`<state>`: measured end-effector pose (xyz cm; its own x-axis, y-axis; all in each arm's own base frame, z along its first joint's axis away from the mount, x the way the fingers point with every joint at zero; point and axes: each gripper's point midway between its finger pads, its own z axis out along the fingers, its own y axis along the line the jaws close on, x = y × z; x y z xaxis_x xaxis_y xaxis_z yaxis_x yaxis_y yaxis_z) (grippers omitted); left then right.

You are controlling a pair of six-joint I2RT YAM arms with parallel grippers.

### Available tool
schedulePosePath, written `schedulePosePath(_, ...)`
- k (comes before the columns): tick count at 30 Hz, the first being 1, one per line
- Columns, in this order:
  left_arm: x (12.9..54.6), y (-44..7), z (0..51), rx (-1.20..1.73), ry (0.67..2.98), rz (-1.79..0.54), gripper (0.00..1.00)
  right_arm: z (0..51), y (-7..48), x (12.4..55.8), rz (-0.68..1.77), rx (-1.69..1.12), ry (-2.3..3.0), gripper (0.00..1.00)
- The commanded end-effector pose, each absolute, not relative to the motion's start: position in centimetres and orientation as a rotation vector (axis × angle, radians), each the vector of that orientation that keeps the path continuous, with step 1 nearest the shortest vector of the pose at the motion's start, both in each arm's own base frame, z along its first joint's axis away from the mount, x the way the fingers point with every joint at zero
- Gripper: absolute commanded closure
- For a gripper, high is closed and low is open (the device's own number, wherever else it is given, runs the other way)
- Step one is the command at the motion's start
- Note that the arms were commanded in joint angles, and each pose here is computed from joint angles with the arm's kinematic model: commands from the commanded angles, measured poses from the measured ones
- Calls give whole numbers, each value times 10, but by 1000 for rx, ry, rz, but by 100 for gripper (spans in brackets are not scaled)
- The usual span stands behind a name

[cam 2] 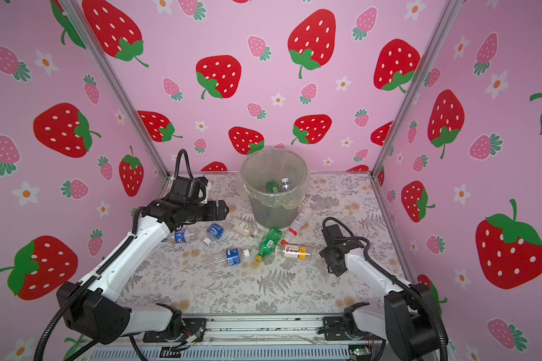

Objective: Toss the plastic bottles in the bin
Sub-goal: 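Lower the right gripper onto the clear green-label bottle and close on it, then lift the clear green-label bottle upright with the right gripper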

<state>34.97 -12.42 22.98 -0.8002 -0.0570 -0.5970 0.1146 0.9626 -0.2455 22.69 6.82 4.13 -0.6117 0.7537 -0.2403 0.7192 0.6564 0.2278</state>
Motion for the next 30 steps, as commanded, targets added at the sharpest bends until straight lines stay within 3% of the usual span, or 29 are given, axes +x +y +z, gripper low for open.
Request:
schedulePosePath(1,354,-124,240,30,2465,-370,0,47,57,226,99,1157,2532,35)
schedulePosePath(14,355,-109,243,-20,2464,-323,0,99,72,266,153,701,2517,53)
schedulePosePath(30,359,-104,248,-86,2440,-414,1,199,84,287,317,301,2170,54)
